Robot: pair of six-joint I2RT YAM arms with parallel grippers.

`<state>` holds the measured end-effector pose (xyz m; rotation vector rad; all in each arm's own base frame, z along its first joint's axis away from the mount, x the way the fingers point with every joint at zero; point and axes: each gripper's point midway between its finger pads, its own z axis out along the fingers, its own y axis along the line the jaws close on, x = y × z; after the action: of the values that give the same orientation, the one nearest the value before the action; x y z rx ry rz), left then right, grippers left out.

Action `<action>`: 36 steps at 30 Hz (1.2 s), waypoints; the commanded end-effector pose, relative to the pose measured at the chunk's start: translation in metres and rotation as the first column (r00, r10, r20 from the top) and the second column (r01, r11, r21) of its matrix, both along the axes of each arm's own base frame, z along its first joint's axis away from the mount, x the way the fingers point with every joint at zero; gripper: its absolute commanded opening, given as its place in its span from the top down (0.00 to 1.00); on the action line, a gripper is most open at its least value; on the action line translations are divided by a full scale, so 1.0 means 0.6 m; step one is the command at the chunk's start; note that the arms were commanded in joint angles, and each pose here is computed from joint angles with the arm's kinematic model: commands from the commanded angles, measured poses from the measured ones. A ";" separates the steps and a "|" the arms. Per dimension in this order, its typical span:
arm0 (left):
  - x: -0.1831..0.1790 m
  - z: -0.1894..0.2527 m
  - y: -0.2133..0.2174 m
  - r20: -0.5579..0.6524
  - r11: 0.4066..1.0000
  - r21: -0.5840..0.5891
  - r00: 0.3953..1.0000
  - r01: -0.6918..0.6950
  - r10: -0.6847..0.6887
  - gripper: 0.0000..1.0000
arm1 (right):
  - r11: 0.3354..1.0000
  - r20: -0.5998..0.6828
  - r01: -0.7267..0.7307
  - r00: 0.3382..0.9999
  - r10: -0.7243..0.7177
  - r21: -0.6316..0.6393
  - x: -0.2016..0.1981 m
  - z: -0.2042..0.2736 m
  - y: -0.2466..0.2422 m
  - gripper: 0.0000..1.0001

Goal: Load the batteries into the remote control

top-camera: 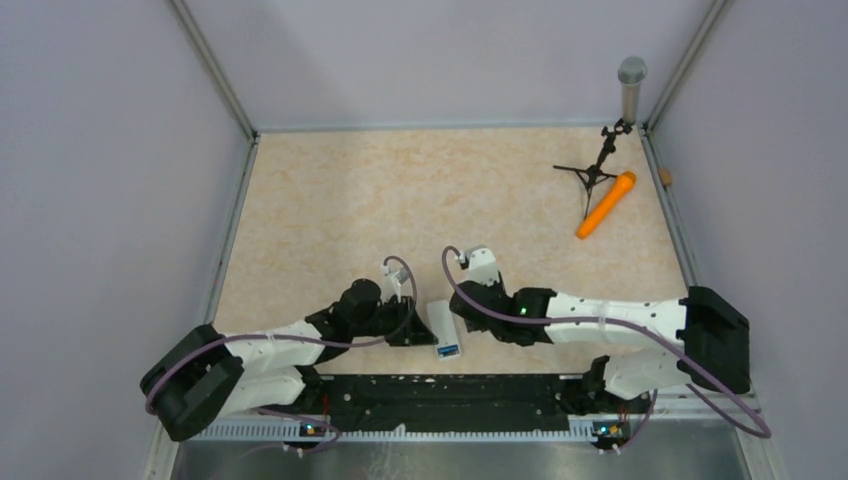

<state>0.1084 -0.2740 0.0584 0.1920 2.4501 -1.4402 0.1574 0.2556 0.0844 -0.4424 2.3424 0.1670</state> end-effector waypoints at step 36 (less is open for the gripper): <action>0.044 0.040 0.050 0.211 0.983 0.078 0.966 -0.166 0.147 0.16 | 0.993 -0.022 -0.117 0.993 0.117 0.000 0.172 -0.085 0.012 0.27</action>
<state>0.1282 -0.2415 0.0733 0.1435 2.3581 -1.1793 0.2481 0.2569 0.0287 -0.6241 2.3651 0.2190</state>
